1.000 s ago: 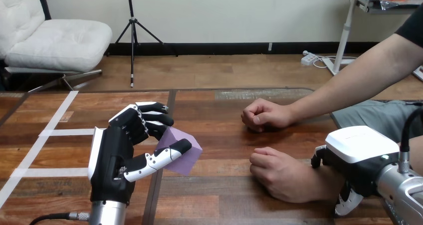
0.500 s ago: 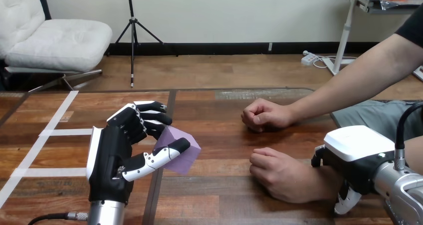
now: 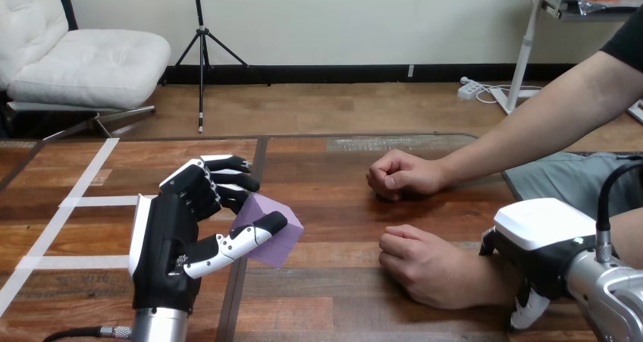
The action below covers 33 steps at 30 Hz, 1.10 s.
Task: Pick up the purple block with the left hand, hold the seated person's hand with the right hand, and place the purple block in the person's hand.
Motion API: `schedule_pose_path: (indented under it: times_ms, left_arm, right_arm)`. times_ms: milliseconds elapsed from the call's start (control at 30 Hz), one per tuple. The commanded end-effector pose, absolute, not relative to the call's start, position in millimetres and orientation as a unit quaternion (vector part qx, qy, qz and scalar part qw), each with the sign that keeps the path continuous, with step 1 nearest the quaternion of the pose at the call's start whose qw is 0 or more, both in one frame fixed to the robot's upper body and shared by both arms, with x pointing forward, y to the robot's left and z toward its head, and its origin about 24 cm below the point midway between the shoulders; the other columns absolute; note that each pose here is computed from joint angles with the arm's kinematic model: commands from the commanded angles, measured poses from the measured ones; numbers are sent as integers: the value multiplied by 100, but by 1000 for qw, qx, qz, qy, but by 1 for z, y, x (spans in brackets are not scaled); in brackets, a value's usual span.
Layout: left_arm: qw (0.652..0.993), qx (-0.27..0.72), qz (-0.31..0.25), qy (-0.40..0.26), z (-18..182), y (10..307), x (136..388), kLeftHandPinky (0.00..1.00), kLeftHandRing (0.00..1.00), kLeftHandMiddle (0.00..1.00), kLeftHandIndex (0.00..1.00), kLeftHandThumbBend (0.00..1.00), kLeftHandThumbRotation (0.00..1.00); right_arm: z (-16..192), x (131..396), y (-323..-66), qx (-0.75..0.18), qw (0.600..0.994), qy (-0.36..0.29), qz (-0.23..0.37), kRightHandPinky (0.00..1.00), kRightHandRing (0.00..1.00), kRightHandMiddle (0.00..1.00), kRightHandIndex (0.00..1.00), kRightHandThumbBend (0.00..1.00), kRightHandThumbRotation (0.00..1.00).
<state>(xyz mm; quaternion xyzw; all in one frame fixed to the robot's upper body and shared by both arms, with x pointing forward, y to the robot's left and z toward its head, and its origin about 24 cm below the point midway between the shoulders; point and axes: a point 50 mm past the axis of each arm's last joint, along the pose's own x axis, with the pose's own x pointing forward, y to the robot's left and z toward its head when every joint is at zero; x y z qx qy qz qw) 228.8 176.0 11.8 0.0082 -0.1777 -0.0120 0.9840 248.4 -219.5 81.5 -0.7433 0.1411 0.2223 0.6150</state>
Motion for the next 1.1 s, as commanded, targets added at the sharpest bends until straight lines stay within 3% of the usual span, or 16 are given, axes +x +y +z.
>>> schedule_pose_path:
  times_ms: [0, 333, 533, 833, 1067]
  left_arm:
    - [974, 9, -19, -226, 31, 172, 237, 36, 42, 51, 55, 82, 11]
    - [974, 7, -20, -225, 31, 172, 237, 36, 43, 51, 55, 82, 10]
    - [974, 10, -20, -224, 31, 172, 237, 36, 43, 51, 55, 83, 10]
    - [974, 13, -19, -223, 31, 173, 237, 36, 42, 51, 55, 83, 11]
    - [974, 13, -19, -226, 31, 173, 238, 35, 42, 51, 55, 83, 11]
  right_arm:
    - [93, 258, -219, -755, 608, 133, 207, 56, 64, 67, 69, 73, 0]
    - [93, 259, -221, -745, 627, 125, 193, 73, 76, 77, 76, 77, 0]
    - [93, 258, -221, -733, 645, 123, 180, 77, 79, 80, 78, 79, 1]
    - [92, 258, -221, -731, 651, 113, 171, 74, 77, 79, 78, 82, 0]
    - [89, 259, -220, -732, 649, 116, 172, 62, 68, 72, 74, 82, 0]
